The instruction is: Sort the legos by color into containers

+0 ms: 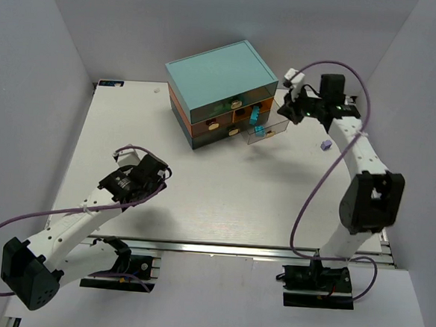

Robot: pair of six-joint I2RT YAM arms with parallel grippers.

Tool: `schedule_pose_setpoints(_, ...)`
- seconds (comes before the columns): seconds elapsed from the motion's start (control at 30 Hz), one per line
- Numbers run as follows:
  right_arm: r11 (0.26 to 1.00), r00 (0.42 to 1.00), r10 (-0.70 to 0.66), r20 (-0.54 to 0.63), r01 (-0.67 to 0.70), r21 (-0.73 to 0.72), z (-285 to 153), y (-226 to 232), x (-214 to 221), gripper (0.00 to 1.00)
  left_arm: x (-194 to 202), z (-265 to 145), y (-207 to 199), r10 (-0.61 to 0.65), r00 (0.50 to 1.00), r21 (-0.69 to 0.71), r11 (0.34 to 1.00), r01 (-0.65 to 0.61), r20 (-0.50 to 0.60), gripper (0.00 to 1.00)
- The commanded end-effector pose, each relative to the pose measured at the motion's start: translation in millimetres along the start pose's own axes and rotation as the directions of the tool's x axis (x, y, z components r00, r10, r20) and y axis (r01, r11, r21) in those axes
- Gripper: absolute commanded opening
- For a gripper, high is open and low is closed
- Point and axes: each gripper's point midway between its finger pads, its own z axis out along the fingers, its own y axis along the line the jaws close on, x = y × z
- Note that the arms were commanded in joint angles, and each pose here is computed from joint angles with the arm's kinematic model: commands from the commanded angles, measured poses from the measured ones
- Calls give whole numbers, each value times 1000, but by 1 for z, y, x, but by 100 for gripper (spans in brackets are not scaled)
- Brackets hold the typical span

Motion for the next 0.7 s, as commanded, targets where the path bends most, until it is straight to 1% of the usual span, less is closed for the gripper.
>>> schedule_pose_setpoints(0.0, 992, 984, 104, 145, -92, -89, -37, 35, -23, 0, 0, 5, -5, -23, 1000, 13, 1000, 23, -8, 71)
schedule_pose_setpoints(0.03, 994, 985, 38, 168, -20, -108, -45, 46, -23, 0, -2, 6, -6, -30, 1000, 19, 999, 30, -6, 61)
schedule_pose_setpoints(0.07, 979, 986, 49, 162, -15, -205, -50, 70, -9, 0, -3, 8, -7, -28, 1000, 18, 999, 28, -7, 56)
schedule_pose_setpoints(0.1, 965, 988, 16, 157, 26, -262, -54, 85, 6, 0, 0, 8, -8, -21, 1000, 25, 999, 22, -20, 53)
schedule_pose_setpoints(0.13, 920, 950, -228, 215, 283, -272, -56, 92, 16, 0, -1, 10, -9, -21, 1000, 28, 999, 22, -20, 48)
schedule_pose_setpoints(0.17, 889, 938, -286, 194, 336, -312, -58, 104, 32, 0, 1, 12, -10, -14, 1000, 27, 1000, 14, -28, 46)
schedule_pose_setpoints(0.2, 868, 948, -280, 150, 317, -381, -61, 125, 55, 0, 2, 14, -11, -16, 999, 28, 999, 17, -38, 46)
schedule_pose_setpoints(0.23, 858, 939, -319, 129, 344, -382, -57, 122, 66, 0, 2, 15, -13, -8, 999, 36, 999, 9, -40, 46)
schedule_pose_setpoints(0.27, 868, 940, -337, 62, 335, -368, -54, 114, 80, 0, 1, 18, -13, -10, 999, 29, 1000, 11, -43, 46)
schedule_pose_setpoints(0.3, 875, 926, -374, 42, 368, -314, -45, 96, 83, 0, 2, 18, -14, -5, 999, 30, 1000, 7, -49, 46)
schedule_pose_setpoints(0.33, 882, 925, -379, 7, 364, -300, -36, 88, 90, 0, 3, 18, -16, 1, 999, 38, 999, 1, -54, 47)
schedule_pose_setpoints(0.37, 899, 922, -380, -72, 350, -264, -32, 73, 101, 0, 2, 20, -16, -2, 998, 35, 999, 4, -56, 49)
schedule_pose_setpoints(0.4, 901, 908, -410, -85, 389, -193, -24, 49, 91, 0, 2, 20, -16, 1, 998, 33, 999, 1, -58, 50)
schedule_pose_setpoints(0.43, 910, 907, -401, -131, 378, -172, -15, 37, 99, 0, 1, 19, -17, 1, 998, 34, 999, 1, -57, 50)
schedule_pose_setpoints(0.5, 925, 914, -376, -153, 361, -116, -8, 19, 94, 0, -1, 19, -14, -7, 998, 27, 1000, 9, -56, 53)
schedule_pose_setpoints(0.53, 920, 906, -392, -163, 383, -85, 0, 6, 93, 0, 0, 18, -13, -10, 998, 24, 1000, 11, -58, 53)
schedule_pose_setpoints(0.6, 918, 902, -396, -169, 393, -57, 11, -3, 94, 0, -1, 17, -9, -28, 998, 27, 999, 29, -54, 56)
schedule_pose_setpoints(0.63, 909, 895, -413, -170, 416, -19, 15, -15, 88, 0, 1, 17, -8, -32, 998, 28, 999, 34, -57, 57)
schedule_pose_setpoints(0.67, 906, 893, -419, -167, 422, -16, 20, -15, 85, 0, 3, 17, -6, -35, 998, 25, 999, 37, -59, 59)
